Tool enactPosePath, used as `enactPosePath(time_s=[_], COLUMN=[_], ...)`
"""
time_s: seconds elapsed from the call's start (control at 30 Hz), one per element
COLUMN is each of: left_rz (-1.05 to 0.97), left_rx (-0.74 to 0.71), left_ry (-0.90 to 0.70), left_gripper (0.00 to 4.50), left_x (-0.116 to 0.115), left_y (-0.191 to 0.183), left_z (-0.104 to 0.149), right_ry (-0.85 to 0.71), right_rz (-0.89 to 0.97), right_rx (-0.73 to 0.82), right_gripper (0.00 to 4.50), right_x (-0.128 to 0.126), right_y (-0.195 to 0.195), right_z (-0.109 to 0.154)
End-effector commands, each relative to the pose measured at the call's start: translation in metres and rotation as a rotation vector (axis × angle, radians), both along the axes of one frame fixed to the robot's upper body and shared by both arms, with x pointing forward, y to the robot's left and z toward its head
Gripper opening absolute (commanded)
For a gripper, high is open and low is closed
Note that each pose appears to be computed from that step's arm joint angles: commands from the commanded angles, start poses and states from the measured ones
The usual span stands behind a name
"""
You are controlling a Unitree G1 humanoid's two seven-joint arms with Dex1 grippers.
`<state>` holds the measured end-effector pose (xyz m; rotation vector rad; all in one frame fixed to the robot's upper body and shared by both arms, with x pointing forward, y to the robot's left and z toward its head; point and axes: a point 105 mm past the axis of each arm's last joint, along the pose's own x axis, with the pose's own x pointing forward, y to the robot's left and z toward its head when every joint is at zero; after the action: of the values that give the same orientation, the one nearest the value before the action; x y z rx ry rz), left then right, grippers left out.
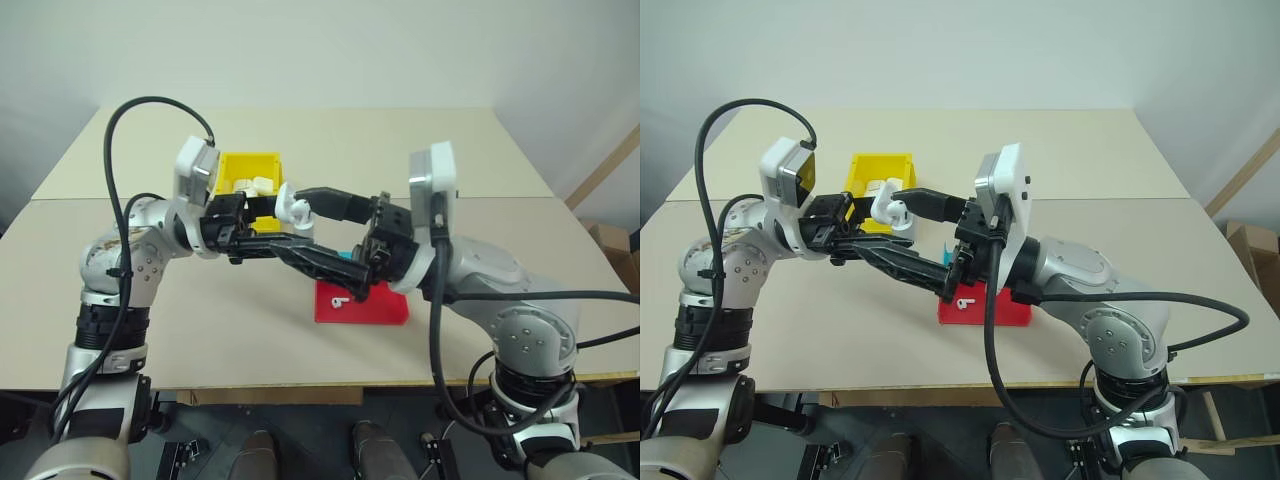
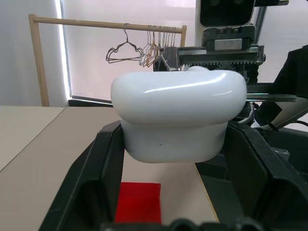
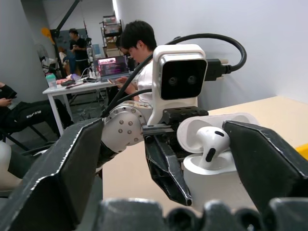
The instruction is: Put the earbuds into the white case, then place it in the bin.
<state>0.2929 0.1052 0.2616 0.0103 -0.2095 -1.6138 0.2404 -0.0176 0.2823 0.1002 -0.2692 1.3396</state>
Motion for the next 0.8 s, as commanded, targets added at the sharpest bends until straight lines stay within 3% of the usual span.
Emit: enactPosePath(time_s=[0.03,0.37,0.8], left_rz=[-0.038,-0.04,-0.044], left_rx=[-0.029,-0.03,-0.036], left_ry=[-0.087,-0.086,-0.085], left_gripper=[2.77,2.77,2.77], left_x=[-0.009,-0.007,-0.006], left_y=[-0.002,-0.003,-0.003], left_z=[0.018,0.018,0.017], right_ry=[0.013,0.007,-0.004], right_rz=[-0.003,0.031,-0.044], right_rx=[-0.016,-0.016,-0.066], right_gripper=[4.48,4.48,4.48], right_x=[-0.001,-0.007,0.003], right_y=[0.0,-0.013,-0.038], right_z=[-0.004,0.005,0.012])
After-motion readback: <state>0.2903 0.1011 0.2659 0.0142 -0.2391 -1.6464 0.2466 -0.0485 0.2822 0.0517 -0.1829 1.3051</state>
